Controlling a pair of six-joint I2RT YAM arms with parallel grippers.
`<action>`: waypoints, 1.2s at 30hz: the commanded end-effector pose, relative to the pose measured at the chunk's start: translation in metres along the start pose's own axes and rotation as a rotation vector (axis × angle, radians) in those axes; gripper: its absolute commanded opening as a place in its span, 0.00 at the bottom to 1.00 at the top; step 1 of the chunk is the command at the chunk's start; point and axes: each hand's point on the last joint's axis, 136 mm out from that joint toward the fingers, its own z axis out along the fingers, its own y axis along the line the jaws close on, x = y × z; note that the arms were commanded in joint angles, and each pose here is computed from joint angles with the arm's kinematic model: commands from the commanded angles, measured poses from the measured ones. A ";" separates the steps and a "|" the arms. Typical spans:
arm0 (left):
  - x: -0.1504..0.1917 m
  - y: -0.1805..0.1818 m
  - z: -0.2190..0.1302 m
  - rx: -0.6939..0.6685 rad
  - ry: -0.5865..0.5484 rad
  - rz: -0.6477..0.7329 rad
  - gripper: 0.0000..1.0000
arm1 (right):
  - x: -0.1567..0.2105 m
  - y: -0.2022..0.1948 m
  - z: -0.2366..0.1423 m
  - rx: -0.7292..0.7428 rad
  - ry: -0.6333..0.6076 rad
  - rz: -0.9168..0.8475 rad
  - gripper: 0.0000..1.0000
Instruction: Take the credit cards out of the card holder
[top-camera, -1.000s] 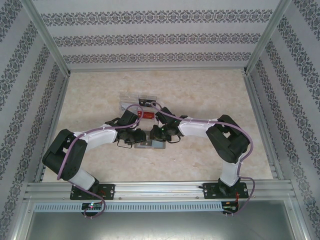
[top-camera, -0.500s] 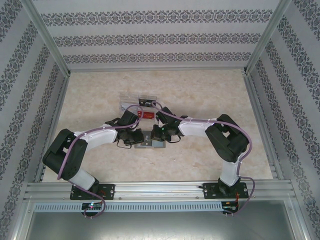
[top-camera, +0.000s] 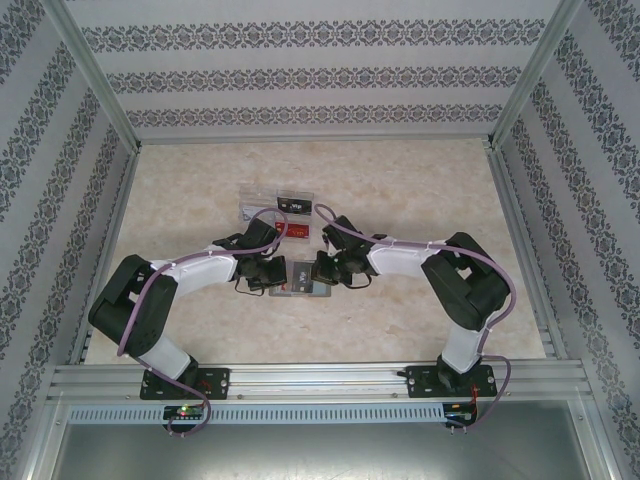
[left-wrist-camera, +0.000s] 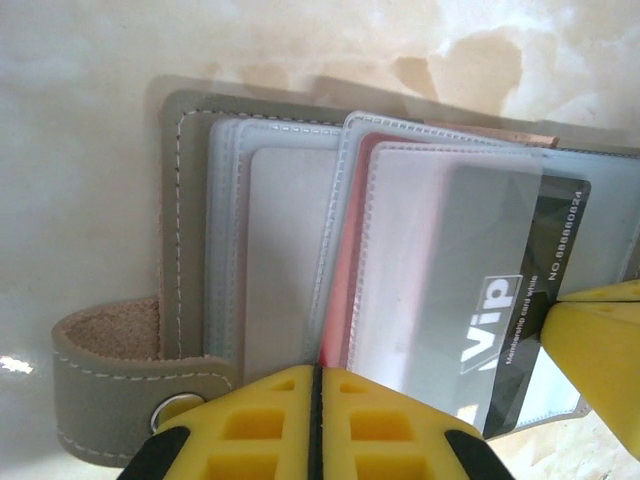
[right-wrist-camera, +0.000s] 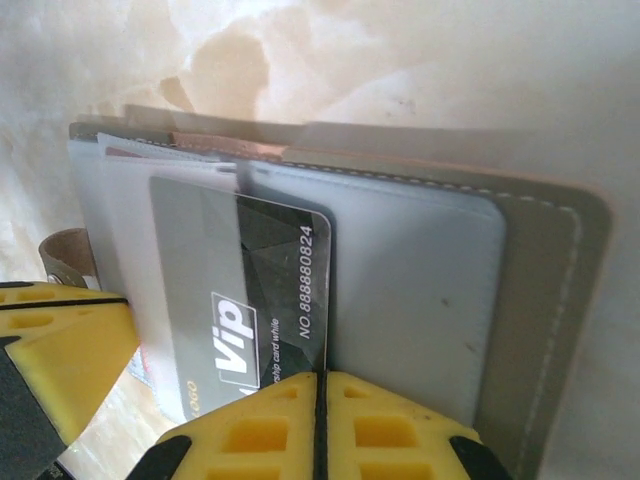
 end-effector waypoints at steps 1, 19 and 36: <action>0.017 0.043 0.007 -0.180 0.048 -0.050 0.00 | 0.002 -0.008 -0.006 0.023 -0.008 -0.006 0.00; 0.016 0.035 0.007 -0.144 0.058 -0.049 0.00 | -0.004 0.011 0.011 -0.086 -0.002 0.002 0.24; 0.017 0.038 0.002 -0.160 0.058 -0.026 0.00 | -0.009 -0.017 -0.021 -0.024 -0.064 -0.012 0.00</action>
